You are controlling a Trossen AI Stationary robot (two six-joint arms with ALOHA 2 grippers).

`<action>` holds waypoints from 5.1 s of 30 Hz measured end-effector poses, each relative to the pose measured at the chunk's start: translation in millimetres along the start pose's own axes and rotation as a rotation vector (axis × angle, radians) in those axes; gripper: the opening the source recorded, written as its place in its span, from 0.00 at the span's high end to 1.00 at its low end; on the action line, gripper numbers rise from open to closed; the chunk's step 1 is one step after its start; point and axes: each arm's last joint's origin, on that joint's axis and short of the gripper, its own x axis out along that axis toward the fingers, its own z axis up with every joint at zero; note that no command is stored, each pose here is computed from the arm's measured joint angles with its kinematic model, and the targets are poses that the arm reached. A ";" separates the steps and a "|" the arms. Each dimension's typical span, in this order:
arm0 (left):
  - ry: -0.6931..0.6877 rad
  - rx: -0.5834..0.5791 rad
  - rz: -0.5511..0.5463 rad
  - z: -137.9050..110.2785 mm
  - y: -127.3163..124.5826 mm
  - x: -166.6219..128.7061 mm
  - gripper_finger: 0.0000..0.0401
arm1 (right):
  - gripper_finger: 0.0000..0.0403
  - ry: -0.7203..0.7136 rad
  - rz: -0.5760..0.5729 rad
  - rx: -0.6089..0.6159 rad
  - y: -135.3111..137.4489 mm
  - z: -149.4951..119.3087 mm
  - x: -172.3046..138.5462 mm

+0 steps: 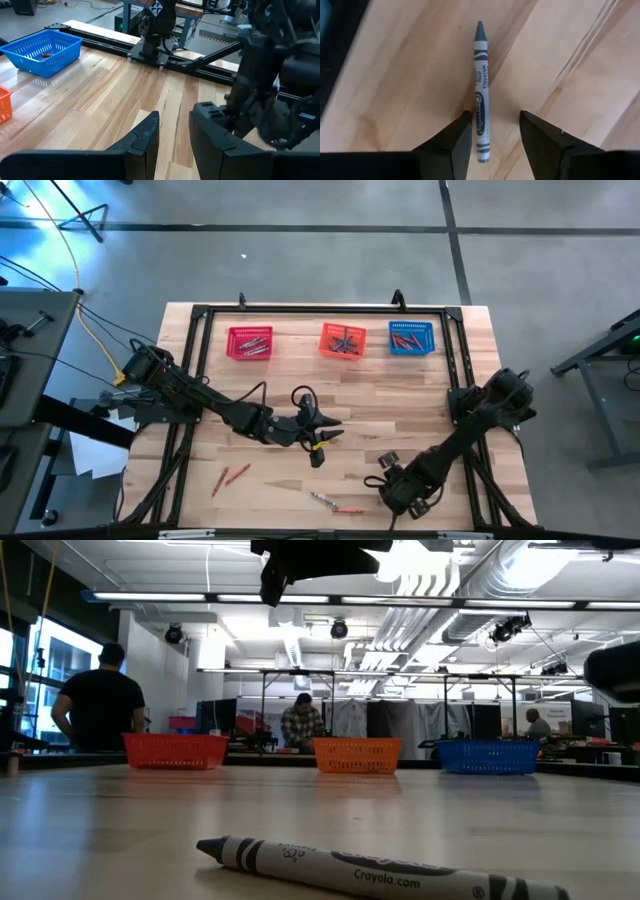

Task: Sort crayons
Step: Put the gray crayon into the red bin

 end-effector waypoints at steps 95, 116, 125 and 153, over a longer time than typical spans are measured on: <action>-0.542 0.293 -0.177 57.6 -0.1 -5.5 0.77 | 0.99 -1.038 -0.781 0.215 -30.9 -77.1 -202.3; -0.557 0.373 -0.182 77.9 0.1 43.9 0.71 | 0.99 -1.294 -0.673 0.029 -65.9 -70.2 -187.9; -0.543 0.339 -0.207 81.6 0.7 43.7 0.62 | 0.98 -1.298 -0.638 0.024 -65.3 -70.0 -186.8; -0.549 0.316 -0.247 82.2 -0.1 43.2 0.58 | 0.98 -1.313 -0.615 0.005 -72.0 -68.5 -187.6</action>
